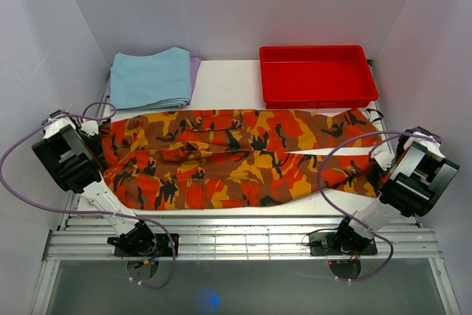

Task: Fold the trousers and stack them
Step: Flatten the trousers out

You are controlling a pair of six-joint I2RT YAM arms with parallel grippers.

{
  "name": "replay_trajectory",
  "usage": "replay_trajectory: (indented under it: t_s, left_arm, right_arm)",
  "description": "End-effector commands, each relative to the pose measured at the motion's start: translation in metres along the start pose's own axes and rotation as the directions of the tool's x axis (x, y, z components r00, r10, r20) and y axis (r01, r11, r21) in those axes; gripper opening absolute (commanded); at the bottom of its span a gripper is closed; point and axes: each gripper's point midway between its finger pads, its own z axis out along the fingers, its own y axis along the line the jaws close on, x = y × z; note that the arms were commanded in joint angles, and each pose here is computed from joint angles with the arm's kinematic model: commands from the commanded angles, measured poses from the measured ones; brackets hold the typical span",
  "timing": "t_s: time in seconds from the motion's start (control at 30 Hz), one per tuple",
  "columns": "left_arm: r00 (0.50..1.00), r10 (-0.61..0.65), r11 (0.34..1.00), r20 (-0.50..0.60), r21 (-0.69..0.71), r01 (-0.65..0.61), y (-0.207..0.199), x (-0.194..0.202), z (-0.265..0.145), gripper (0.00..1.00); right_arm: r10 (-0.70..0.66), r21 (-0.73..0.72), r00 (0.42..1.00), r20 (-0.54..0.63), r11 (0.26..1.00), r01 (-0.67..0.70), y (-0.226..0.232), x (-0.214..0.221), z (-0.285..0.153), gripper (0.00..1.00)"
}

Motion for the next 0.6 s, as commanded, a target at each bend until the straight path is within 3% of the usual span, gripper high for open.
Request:
replay_trajectory:
  t_s: [0.0,0.13,0.23,0.27,0.37,0.43,0.47,0.5,0.57]
  left_arm:
    - [0.995,0.058,0.988,0.082,-0.148,-0.045,0.039,-0.032,-0.011,0.00]
    - [0.993,0.069,0.988,0.100,-0.146,-0.054,0.041,-0.042,-0.016,0.00]
    - [0.994,0.057,0.994,0.092,-0.103,-0.048,0.033,-0.040,-0.015,0.03]
    - [0.994,0.059,0.994,0.091,-0.095,-0.050,0.030,-0.039,-0.015,0.08]
    - [0.995,0.050,0.997,0.086,-0.062,-0.044,0.023,-0.032,-0.012,0.16]
    - [0.996,0.045,0.998,0.078,-0.052,-0.041,0.018,-0.026,-0.011,0.18]
    - [0.996,0.041,0.998,0.077,-0.044,-0.038,0.017,-0.024,-0.010,0.20]
    - [0.996,0.041,0.998,0.079,-0.043,-0.038,0.015,-0.023,-0.011,0.21]
    - [0.997,0.031,0.999,0.076,-0.030,-0.029,0.013,-0.021,-0.009,0.22]
  right_arm:
    - [-0.180,0.033,0.982,-0.055,0.983,0.182,-0.019,0.012,-0.014,0.08]
    - [-0.185,0.073,0.981,-0.050,0.979,0.188,-0.031,0.010,-0.020,0.08]
    - [-0.114,-0.025,0.990,0.086,0.993,0.117,-0.012,-0.009,-0.037,0.15]
    - [-0.081,-0.070,0.985,0.154,0.993,0.092,-0.003,-0.021,-0.040,0.28]
    - [0.074,-0.219,0.961,0.267,0.976,-0.015,0.028,-0.041,-0.057,0.48]
    - [0.136,-0.268,0.945,0.297,0.962,-0.054,0.043,-0.048,-0.058,0.57]
    - [0.176,-0.273,0.935,0.308,0.958,-0.091,0.048,-0.050,-0.059,0.71]
    - [0.191,-0.271,0.935,0.299,0.956,-0.109,0.052,-0.049,-0.055,0.78]
    - [0.224,-0.283,0.939,0.261,0.948,-0.147,0.064,-0.047,-0.037,0.83]
